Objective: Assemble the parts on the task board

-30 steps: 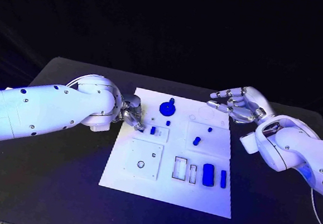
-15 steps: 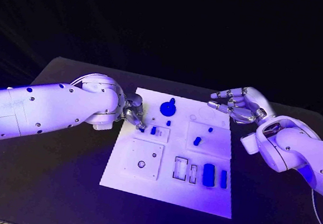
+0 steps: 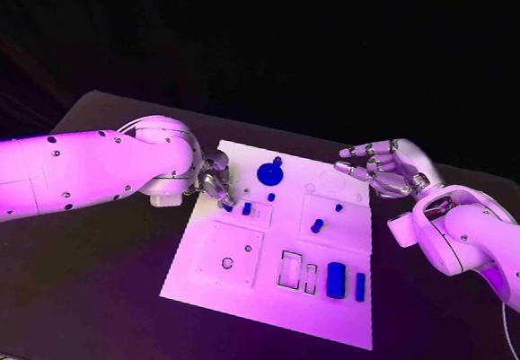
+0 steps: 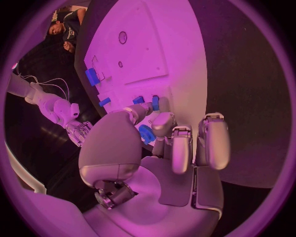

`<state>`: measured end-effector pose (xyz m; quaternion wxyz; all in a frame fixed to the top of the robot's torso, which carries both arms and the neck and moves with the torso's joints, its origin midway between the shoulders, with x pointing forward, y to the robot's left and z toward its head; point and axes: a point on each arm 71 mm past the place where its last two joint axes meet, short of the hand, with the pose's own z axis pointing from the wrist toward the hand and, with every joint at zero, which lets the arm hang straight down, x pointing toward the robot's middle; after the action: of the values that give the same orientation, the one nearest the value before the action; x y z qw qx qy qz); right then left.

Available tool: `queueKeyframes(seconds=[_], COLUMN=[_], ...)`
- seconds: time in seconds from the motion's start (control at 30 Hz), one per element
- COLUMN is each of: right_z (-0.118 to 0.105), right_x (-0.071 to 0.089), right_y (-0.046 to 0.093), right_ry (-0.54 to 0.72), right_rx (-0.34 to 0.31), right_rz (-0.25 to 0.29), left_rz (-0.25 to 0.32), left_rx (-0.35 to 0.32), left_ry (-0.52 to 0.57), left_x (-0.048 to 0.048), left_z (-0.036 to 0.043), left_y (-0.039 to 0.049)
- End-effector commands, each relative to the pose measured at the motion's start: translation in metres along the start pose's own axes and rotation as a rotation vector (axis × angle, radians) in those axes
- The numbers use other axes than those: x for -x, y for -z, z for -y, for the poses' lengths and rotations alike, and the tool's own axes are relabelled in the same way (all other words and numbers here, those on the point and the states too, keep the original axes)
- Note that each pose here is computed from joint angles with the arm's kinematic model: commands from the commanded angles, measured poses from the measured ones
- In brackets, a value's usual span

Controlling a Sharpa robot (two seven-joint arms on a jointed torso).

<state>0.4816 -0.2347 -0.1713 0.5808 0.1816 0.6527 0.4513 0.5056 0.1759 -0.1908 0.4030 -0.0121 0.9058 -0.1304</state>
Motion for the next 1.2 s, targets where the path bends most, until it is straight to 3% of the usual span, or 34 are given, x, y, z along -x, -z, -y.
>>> queueKeyframes(seconds=[0.03, 0.43, 0.73, 1.2], right_z=[-0.0005, -0.001, -0.0016, -0.0017], right_x=[-0.001, -0.0014, -0.0017, -0.0014], right_y=[0.0003, 0.0003, 0.0005, 0.0009], right_ry=[0.001, 0.001, 0.0, 0.0], right_rx=[0.008, 0.01, 0.011, 0.012], right_rz=[-0.013, -0.013, -0.015, -0.014], left_rz=[-0.067, -0.024, -0.025, -0.016], left_rx=[0.0, 0.013, 0.025, 0.045], left_ry=[-0.006, 0.02, 0.016, 0.008], left_x=[-0.0122, -0.0097, -0.0096, -0.0072], left_z=[0.0021, 0.0047, 0.0061, 0.0022], left_y=[-0.0026, -0.0035, -0.0051, -0.0076])
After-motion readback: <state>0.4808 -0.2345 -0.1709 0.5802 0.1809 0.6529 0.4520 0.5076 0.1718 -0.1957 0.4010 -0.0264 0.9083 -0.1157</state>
